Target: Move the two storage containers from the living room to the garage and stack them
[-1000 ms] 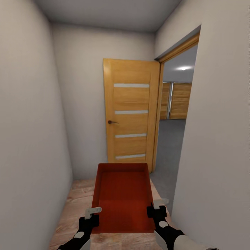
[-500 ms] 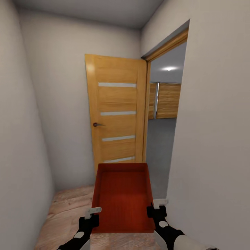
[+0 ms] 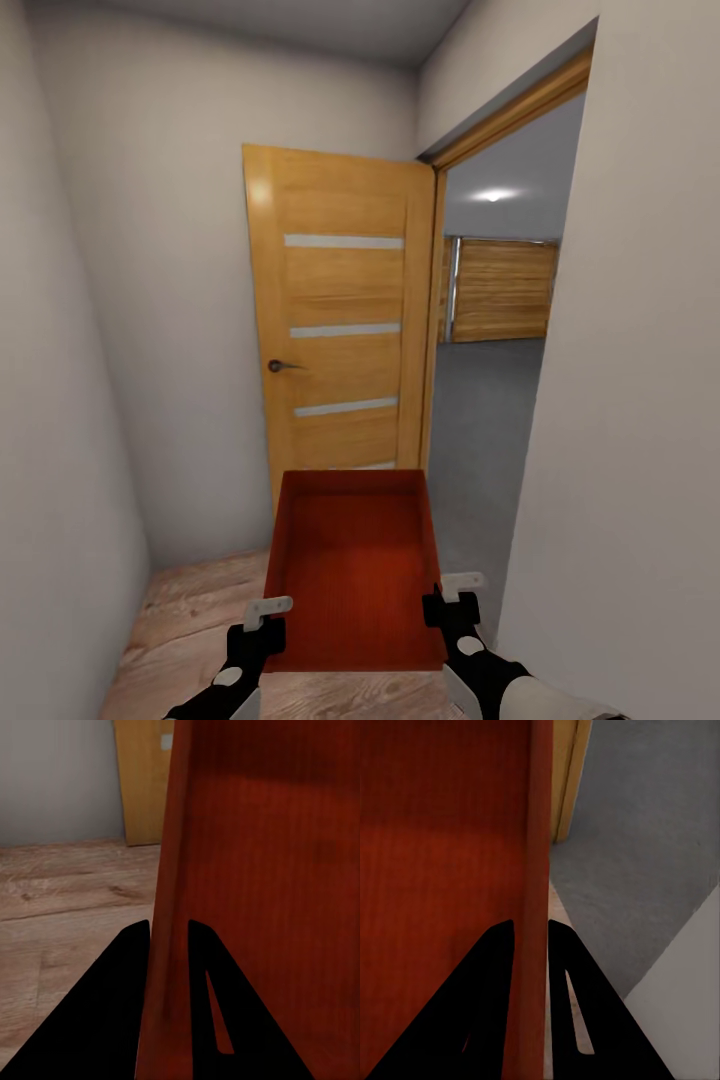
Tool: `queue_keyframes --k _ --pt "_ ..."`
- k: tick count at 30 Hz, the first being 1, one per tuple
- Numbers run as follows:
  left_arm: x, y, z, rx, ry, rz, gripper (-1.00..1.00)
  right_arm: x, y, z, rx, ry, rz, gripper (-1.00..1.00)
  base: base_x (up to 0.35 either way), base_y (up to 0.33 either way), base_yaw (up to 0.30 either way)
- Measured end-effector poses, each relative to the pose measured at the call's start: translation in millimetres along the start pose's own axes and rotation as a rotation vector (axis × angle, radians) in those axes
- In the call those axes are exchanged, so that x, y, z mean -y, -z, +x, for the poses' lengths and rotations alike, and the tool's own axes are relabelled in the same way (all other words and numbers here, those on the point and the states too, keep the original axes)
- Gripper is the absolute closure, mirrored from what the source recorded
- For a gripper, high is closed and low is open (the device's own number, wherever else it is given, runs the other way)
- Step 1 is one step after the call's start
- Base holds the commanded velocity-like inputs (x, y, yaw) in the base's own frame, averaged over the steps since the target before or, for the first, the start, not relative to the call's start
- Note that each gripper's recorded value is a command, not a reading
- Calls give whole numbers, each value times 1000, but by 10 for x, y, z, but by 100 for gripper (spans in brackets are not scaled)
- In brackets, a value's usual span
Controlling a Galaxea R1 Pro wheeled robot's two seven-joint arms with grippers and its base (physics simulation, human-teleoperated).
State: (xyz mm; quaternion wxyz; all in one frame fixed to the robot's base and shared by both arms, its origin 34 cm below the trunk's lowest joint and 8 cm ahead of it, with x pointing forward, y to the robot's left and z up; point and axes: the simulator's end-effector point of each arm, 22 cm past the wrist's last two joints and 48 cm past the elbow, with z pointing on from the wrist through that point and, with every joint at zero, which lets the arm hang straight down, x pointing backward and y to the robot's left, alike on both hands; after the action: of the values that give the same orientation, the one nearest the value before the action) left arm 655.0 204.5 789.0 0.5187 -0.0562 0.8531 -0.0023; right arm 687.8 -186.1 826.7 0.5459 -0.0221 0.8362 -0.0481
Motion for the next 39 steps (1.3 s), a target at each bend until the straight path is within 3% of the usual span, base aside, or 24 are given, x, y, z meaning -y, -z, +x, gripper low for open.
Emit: queue_keyframes --k 19,39 --pt "13 10 -48 8 -1 -3 100 13 9 -56 11 2 4 100 73 32 -208" --pt "11 17 -70 14 -3 -2 100 14 14 -75 14 0 1 100 188 251 -53"
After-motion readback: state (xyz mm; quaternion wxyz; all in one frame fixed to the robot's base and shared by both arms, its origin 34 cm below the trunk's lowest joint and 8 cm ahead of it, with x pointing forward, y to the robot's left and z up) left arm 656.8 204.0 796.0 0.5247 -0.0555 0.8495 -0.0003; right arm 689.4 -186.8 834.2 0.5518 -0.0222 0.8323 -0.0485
